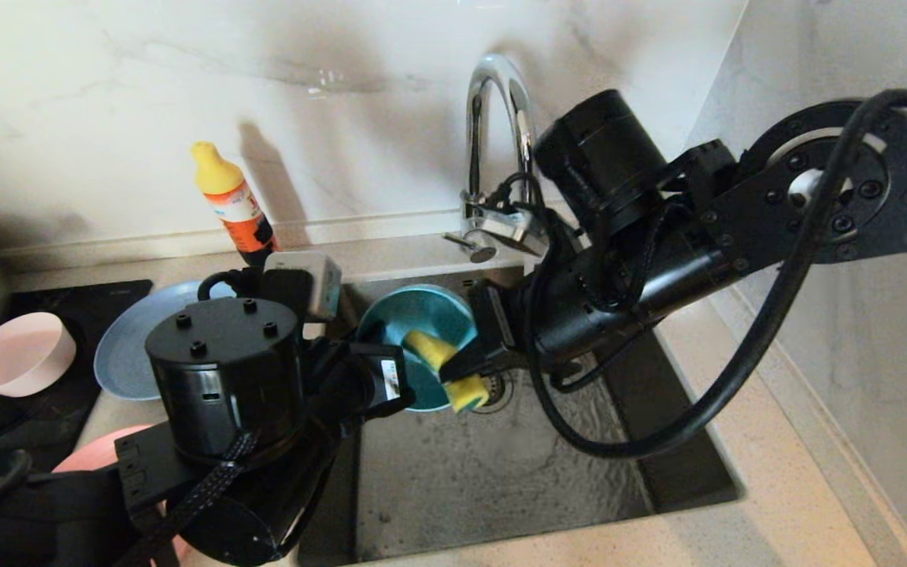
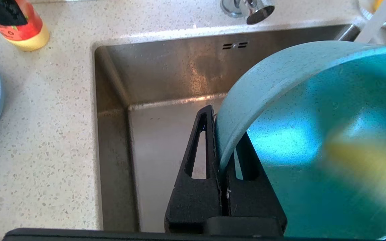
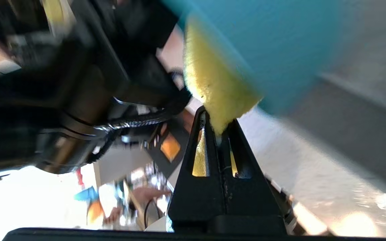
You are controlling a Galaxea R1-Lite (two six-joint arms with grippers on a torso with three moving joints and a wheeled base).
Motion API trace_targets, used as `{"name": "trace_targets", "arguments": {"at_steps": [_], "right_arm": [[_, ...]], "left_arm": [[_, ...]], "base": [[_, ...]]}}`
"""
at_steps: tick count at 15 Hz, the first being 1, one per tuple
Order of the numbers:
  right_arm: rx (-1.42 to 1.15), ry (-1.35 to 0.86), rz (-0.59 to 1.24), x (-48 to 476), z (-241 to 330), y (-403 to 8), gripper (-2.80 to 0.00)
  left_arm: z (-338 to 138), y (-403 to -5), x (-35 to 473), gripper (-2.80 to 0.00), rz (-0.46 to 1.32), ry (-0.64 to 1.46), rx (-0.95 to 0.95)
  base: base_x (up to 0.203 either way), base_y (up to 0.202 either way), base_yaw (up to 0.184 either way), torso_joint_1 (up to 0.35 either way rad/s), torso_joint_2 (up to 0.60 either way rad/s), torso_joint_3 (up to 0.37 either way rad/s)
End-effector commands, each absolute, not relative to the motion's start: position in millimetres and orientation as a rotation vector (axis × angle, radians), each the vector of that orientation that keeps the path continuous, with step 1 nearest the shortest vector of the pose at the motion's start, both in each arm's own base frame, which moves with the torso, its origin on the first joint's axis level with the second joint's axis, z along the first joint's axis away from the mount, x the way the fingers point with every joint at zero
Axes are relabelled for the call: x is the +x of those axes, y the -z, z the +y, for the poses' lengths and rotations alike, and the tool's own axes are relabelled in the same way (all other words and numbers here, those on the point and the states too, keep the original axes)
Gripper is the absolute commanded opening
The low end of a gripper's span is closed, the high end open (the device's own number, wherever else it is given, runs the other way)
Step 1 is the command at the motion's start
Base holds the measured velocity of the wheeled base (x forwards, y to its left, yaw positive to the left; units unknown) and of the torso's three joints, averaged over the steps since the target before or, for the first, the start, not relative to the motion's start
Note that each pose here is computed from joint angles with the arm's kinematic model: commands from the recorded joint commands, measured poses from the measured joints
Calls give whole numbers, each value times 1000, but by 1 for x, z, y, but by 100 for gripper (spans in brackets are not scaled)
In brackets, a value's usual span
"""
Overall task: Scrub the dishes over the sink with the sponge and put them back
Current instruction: Wipe the bowl
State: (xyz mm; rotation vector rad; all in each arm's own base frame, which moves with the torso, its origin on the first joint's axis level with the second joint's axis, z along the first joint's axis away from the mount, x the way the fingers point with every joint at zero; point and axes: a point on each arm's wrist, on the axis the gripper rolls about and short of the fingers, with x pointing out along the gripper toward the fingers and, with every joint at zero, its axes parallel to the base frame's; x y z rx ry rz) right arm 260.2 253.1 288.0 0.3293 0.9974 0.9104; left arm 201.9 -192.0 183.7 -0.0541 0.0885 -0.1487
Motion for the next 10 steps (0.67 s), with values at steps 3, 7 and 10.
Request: {"name": "trace_targets", "arguments": {"at_steps": [3, 7, 10], "right_arm": [[401, -844, 892, 264, 203, -320, -280], [478, -784, 876, 260, 152, -335, -280], [511, -741, 879, 243, 122, -335, -280]], "left_arm": [[-193, -183, 203, -280, 91, 167, -61], [-192, -181, 211, -280, 105, 174, -61], [-196, -173, 220, -280, 199, 194, -35]], "base": [[0, 0, 0, 0, 0, 0], [0, 0, 0, 0, 0, 0], [0, 0, 0, 0, 0, 0]]}}
